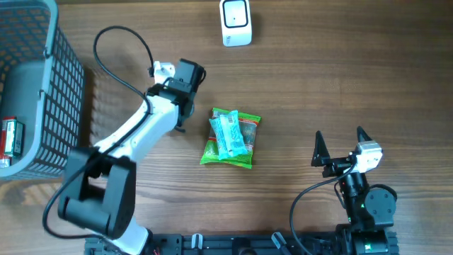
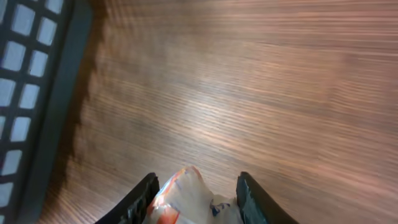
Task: Scan the item barcode
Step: 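Grasp the red Kleenex tissue pack with the left gripper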
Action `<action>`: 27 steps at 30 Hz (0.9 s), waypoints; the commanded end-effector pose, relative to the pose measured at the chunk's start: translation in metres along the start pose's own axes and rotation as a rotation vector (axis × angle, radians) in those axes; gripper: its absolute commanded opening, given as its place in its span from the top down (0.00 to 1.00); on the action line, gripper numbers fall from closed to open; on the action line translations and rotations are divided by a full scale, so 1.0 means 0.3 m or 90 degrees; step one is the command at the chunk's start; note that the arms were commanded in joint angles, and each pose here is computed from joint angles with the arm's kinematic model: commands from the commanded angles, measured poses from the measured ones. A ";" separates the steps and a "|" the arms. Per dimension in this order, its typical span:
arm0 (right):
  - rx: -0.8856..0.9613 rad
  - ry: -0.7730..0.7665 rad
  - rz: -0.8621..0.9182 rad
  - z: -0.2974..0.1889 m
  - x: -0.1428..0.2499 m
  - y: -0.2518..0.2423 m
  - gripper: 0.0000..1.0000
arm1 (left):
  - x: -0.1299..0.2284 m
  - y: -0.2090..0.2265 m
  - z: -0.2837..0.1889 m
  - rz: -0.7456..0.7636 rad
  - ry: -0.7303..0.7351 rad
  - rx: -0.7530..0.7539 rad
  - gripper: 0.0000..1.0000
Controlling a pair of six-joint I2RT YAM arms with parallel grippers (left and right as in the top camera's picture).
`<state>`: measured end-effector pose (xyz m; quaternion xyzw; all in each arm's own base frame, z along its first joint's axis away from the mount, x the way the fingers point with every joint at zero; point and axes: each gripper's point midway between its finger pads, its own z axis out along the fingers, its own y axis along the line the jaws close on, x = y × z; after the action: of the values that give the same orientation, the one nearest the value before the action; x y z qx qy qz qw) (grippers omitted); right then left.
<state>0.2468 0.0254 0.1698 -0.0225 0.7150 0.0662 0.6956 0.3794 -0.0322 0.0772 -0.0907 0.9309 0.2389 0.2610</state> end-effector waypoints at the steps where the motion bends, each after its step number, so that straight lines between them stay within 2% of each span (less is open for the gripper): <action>1: 0.008 -0.001 -0.006 0.000 -0.001 -0.008 0.01 | 0.015 0.062 0.055 0.015 -0.027 -0.108 0.60; 6: 0.008 -0.001 -0.006 0.000 -0.001 -0.008 0.00 | 0.056 0.016 0.086 0.020 0.004 -0.074 0.60; 15: 0.008 -0.001 -0.006 0.000 -0.001 -0.008 0.00 | 0.150 0.018 0.136 0.021 0.010 -0.078 0.59; 27: 0.008 -0.001 -0.006 0.000 -0.001 -0.008 0.00 | 0.140 0.010 0.140 0.011 -0.001 -0.072 0.38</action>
<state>0.2468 0.0254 0.1698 -0.0225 0.7150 0.0662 0.6956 0.3640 -0.0135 0.0293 -0.0950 0.9176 0.2869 0.2584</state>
